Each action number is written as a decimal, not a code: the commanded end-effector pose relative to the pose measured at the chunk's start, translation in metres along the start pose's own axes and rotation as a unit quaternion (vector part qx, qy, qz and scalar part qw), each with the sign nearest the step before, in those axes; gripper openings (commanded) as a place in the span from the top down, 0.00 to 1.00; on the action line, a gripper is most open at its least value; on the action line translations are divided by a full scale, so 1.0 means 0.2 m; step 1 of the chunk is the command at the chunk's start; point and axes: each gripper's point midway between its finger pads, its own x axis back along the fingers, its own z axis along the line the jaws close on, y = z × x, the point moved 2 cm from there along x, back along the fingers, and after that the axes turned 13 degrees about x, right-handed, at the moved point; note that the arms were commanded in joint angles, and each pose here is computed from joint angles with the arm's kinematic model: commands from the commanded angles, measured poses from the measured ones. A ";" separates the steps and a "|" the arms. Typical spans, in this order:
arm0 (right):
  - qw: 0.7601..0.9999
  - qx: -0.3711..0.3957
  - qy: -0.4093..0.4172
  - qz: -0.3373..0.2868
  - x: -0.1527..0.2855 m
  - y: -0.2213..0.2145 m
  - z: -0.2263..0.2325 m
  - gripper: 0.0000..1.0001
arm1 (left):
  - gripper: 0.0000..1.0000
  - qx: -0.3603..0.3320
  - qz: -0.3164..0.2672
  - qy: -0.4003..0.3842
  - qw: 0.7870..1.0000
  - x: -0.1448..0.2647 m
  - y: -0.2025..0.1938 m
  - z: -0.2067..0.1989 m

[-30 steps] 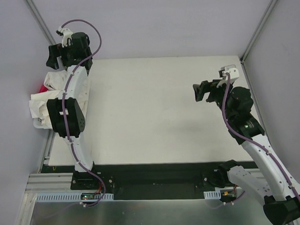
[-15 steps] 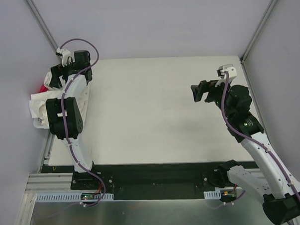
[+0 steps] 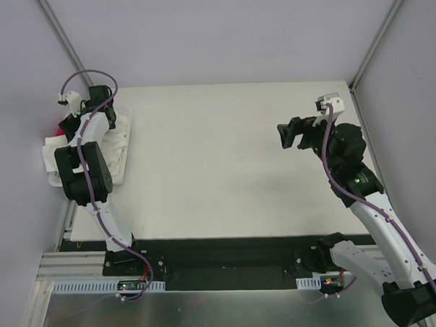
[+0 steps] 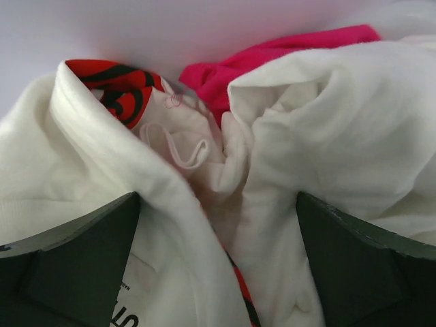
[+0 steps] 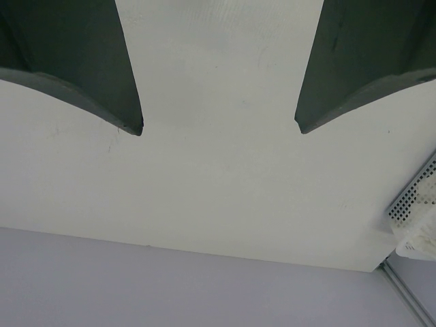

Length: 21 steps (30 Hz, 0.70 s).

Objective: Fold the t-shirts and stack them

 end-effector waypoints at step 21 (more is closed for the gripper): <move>1.000 -0.022 -0.003 -0.008 -0.03 0.03 -0.02 0.04 | 1.00 0.093 0.054 -0.129 0.986 0.37 0.26 -0.02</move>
